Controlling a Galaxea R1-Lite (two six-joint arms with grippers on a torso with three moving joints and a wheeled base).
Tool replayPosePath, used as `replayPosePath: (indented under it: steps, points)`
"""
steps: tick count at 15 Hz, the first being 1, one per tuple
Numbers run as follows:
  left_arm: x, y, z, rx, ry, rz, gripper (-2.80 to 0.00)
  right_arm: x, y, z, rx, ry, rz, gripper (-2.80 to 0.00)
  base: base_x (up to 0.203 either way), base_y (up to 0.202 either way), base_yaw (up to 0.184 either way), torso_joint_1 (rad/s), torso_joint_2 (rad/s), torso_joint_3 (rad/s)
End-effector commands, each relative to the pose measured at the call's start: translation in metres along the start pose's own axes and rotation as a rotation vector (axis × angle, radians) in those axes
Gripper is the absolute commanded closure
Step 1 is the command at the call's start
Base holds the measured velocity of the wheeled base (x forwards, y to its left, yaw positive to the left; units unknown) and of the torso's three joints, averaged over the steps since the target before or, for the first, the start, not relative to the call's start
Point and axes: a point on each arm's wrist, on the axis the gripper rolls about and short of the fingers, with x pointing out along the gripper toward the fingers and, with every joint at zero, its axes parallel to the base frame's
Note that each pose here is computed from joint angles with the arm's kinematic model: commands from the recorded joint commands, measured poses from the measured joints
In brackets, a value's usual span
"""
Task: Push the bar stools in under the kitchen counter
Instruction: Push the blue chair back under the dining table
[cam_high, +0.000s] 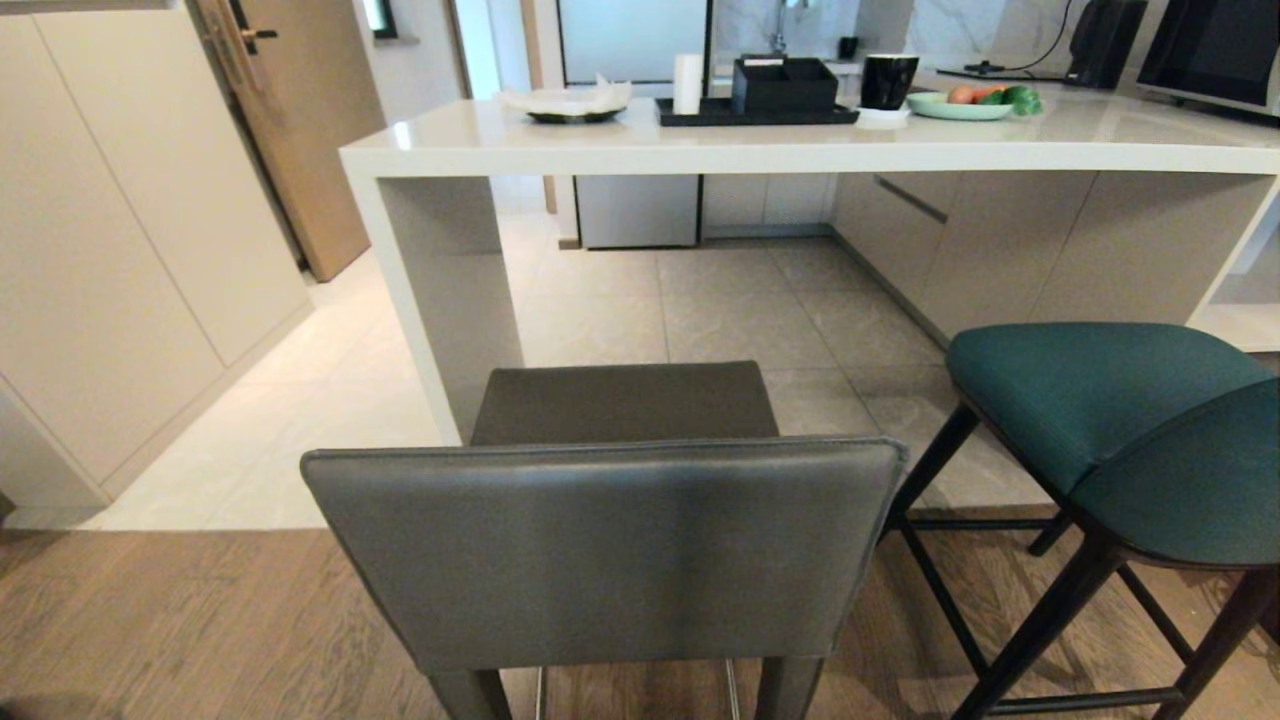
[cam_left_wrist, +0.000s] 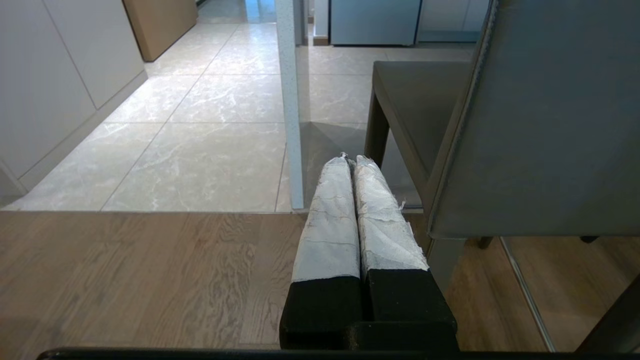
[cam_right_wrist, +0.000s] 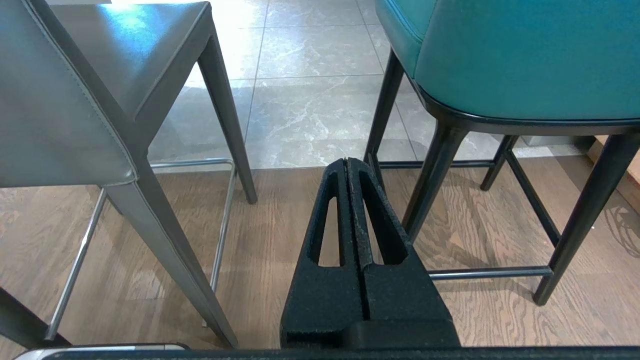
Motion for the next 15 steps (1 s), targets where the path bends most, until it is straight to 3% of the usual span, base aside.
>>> replayPosePath:
  steps: [1,9,15]
  points:
    - [0.002,0.0,-0.0113,-0.001,0.04,-0.001,0.0,0.0001,0.0,0.0001,-0.001,0.001,0.0,0.0,0.0,0.0,0.0,0.0,0.0,0.0]
    - [0.002,0.0,-0.0115,0.001,0.042,-0.001,0.0,0.0001,0.0,0.0001,-0.004,0.001,0.0,0.0,0.0,-0.008,0.0,0.0,0.0,0.0]
    - [0.0021,0.0,-0.0115,0.001,0.043,-0.001,0.0,0.0001,0.0,0.0001,-0.005,0.001,0.0,0.0,0.0,-0.178,0.001,0.004,0.0,0.005]
